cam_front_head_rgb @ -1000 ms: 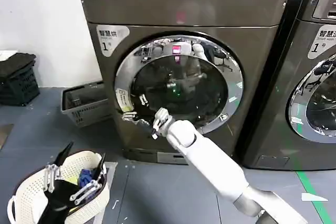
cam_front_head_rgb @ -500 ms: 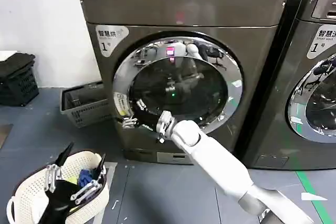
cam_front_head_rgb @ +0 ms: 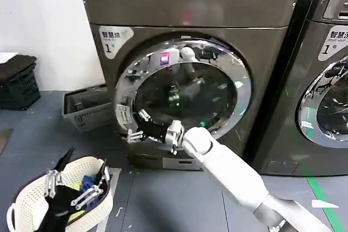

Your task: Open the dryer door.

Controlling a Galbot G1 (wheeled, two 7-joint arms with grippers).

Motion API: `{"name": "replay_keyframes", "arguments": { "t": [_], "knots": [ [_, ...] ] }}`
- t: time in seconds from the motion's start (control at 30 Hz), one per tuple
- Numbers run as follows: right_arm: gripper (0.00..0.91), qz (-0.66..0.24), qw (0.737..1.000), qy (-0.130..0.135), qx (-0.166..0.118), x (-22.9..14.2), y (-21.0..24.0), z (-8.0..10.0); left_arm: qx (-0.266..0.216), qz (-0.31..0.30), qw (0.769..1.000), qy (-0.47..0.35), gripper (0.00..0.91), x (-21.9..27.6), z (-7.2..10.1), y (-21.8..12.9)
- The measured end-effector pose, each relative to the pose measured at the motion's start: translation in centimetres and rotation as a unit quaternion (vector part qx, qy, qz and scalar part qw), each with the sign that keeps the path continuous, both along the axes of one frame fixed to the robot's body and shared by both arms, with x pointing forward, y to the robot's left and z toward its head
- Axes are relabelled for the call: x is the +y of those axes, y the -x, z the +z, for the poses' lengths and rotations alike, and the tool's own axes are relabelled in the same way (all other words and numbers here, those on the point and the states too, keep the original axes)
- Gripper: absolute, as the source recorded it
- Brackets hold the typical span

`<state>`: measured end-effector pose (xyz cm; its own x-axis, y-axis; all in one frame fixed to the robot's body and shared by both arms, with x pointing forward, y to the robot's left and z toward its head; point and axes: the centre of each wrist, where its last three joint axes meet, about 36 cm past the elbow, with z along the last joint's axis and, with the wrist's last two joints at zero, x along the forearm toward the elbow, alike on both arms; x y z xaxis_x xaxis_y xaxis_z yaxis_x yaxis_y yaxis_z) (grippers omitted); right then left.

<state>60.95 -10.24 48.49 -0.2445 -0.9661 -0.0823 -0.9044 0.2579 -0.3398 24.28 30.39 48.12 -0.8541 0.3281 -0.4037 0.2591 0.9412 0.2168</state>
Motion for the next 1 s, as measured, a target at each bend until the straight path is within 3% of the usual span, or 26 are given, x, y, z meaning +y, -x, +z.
{"name": "replay_keyframes", "arguments": {
  "t": [0.4, 1.0],
  "knots": [
    [0.907, 0.090, 0.996, -0.016, -0.006, -2.5, 1.1, 0.2, 0.009, 0.027, 1.000, 0.004, 0.907, 2.9, 0.3, -1.4],
    [0.907, 0.208, 0.978, -0.009, -0.001, -5.8, 0.9, 1.0, 0.022, 0.026, 0.999, -0.001, 0.907, 4.4, 0.6, -3.2]
  ]
}}
